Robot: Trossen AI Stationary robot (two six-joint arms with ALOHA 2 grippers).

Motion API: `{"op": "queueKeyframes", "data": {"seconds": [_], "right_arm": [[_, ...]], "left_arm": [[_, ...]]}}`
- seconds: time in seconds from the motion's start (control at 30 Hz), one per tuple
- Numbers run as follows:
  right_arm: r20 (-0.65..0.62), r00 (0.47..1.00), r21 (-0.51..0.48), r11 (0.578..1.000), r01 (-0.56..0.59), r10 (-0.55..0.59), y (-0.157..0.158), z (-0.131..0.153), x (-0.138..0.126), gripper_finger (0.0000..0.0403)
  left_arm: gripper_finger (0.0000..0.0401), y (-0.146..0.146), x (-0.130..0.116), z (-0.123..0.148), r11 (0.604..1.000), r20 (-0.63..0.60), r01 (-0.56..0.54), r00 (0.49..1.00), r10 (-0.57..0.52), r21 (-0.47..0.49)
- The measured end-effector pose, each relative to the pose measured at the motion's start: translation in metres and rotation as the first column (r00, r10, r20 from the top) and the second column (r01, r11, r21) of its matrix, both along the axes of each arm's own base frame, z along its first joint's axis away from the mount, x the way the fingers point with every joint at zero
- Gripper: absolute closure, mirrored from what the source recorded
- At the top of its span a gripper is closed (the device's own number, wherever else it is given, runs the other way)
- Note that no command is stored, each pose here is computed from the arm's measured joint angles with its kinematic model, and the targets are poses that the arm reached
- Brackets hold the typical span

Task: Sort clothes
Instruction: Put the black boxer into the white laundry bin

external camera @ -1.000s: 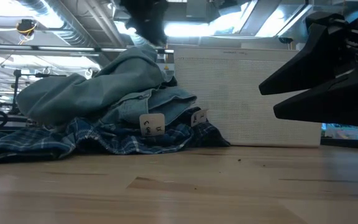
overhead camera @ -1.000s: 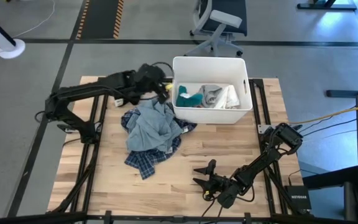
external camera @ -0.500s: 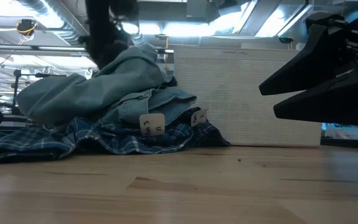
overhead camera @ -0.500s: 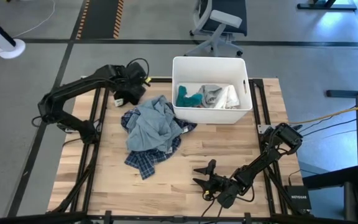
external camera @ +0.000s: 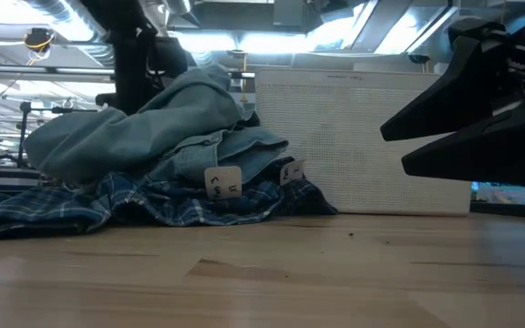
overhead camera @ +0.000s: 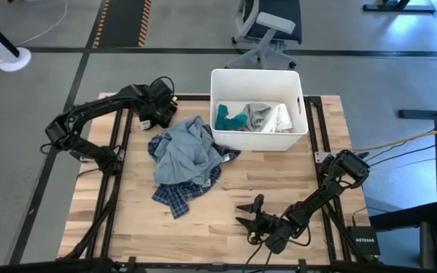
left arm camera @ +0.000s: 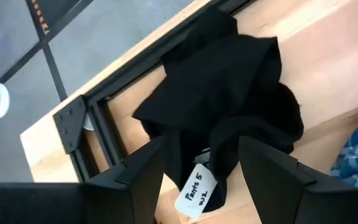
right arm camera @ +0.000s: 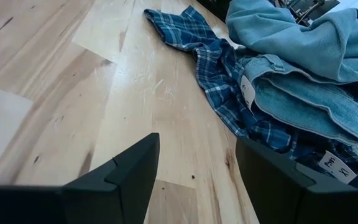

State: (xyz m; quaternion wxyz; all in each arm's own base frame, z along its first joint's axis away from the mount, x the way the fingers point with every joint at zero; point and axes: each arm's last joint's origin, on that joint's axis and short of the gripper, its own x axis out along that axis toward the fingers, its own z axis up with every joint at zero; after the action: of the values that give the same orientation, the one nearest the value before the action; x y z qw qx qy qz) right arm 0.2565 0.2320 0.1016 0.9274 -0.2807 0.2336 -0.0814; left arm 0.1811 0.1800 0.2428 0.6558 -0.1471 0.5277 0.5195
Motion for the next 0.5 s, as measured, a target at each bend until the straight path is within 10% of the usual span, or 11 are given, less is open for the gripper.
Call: {"op": "queueKeyframes", "data": {"seconds": [0.5], "right_arm": [[0.002, 1.0, -0.007, 1.0, 0.008, -0.008, 0.0, 0.0, 0.0, 0.0171]], "left_arm": [[0.0201, -0.002, -0.002, -0.045, 0.997, -0.038, 0.041, 0.998, -0.044, -0.06]]}}
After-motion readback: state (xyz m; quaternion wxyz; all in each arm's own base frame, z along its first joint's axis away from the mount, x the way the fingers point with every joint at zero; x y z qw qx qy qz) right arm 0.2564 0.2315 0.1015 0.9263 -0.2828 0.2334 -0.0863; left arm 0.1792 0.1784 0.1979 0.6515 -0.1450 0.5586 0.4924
